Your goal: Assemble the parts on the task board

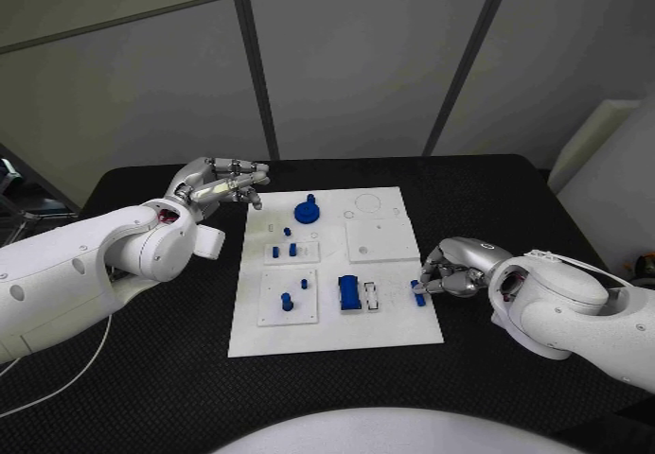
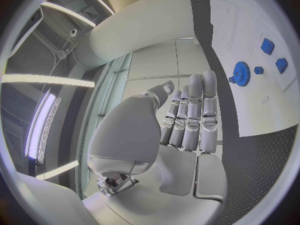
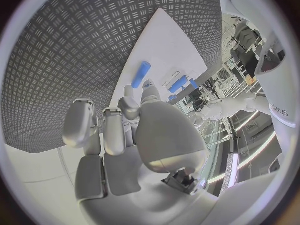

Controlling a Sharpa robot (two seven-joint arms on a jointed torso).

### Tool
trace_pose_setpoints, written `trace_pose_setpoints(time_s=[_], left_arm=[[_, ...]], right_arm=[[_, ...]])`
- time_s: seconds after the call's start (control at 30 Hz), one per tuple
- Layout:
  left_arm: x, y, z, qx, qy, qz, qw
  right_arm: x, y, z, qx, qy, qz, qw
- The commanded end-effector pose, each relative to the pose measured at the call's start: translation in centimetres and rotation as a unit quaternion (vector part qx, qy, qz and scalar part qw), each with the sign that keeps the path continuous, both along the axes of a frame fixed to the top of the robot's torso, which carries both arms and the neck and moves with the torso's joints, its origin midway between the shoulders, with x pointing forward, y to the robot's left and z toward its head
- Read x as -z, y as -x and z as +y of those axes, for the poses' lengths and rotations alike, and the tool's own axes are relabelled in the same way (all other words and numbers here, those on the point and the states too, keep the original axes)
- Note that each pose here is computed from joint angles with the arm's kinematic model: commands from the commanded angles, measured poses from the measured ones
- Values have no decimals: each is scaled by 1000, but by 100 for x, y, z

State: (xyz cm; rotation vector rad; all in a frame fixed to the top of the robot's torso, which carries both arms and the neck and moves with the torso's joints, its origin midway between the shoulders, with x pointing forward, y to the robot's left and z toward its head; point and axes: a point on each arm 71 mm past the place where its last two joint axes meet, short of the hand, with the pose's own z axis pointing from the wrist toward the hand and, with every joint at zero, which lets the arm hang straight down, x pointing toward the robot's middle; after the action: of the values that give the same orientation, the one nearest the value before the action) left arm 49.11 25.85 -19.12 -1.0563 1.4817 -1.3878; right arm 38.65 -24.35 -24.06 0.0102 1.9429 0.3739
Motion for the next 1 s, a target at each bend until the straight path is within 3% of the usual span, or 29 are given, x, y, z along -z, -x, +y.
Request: trace_pose_setpoints(time_s=[0.03, 0.6, 1.0], left_arm=[[-16, 1, -13, 5, 4, -5, 1000], [-7, 3, -8, 5, 3, -3, 1000], [-6, 7, 4, 4, 2, -1, 1000]], right_arm=[[29, -5, 12, 0, 21, 0, 1000], [171, 46, 112, -15, 36, 28, 999], [230, 77, 176, -44, 113, 34, 992]])
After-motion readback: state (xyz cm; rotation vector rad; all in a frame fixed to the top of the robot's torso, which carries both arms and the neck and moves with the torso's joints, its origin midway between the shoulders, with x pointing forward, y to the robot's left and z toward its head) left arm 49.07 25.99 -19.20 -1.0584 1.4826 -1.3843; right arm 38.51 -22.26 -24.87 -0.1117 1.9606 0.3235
